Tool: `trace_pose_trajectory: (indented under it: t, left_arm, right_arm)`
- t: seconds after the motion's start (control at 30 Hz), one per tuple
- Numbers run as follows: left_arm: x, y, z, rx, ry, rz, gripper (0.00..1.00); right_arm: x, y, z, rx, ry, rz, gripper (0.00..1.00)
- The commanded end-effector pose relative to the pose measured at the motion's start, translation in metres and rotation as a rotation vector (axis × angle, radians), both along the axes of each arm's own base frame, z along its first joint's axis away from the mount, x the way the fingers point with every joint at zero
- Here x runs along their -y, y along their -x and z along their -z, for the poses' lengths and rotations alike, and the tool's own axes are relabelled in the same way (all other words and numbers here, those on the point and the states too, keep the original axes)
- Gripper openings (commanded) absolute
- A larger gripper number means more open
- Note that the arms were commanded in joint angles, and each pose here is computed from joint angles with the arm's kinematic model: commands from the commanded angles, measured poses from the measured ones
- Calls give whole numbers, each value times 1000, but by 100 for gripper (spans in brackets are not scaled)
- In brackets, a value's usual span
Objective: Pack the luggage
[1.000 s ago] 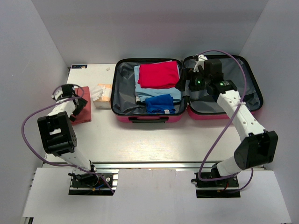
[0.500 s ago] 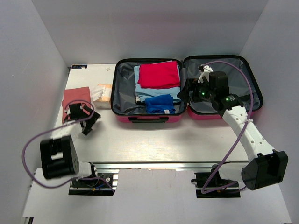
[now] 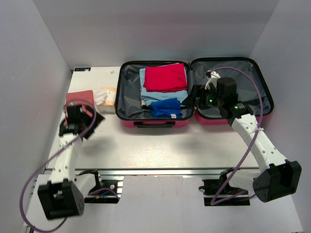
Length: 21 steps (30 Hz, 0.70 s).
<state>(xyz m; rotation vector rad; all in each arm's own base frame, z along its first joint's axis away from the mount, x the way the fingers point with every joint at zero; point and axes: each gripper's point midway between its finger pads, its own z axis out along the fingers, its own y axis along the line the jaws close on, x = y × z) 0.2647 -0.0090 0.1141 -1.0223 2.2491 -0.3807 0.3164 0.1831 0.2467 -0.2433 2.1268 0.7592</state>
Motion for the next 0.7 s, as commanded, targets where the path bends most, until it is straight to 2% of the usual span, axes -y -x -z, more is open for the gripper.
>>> trace_pose_trajectory:
  t: [0.0,0.03,0.07,0.13,0.17,0.23,0.27,0.37,0.4,0.57,0.67]
  left_arm:
    - [-58,-42,-32,-12,-226,-140,98]
    - [-74,-63,-60,17,-278,-182,98]
    - [-91,-71,-40,-89,-341,-186,98]
    - [-114,-98,-50,-84,-391,-206,98]
    - [-121,-108,-29,-138,-391,-193,98]
    - [-142,-126,-23,-140,-412,-226,98]
    - [-149,-129,2,-201,-408,-237,98]
    - [-157,-140,29,-260,-335,-243,98]
    - [-154,-139,51,-314,-312,-229,98]
    - [-134,-113,88,-412,-239,-243,98]
    - [-124,-97,87,-383,-202,-258,98]
  right_arm:
    - [-4,-1,-23,61,-16,-16,89]
    - [-1,-1,-26,73,-11,-4,89]
    - [0,-2,-27,80,-7,1,89]
    - [2,-2,-29,91,9,15,89]
    - [7,-4,-33,99,15,30,89]
    - [12,-6,-34,104,33,55,89]
    - [12,-4,-35,103,35,53,89]
    - [15,-2,-37,113,41,62,89]
    - [16,-1,-38,117,42,63,89]
    - [20,0,-42,136,50,78,89]
    - [20,3,-40,134,49,78,89]
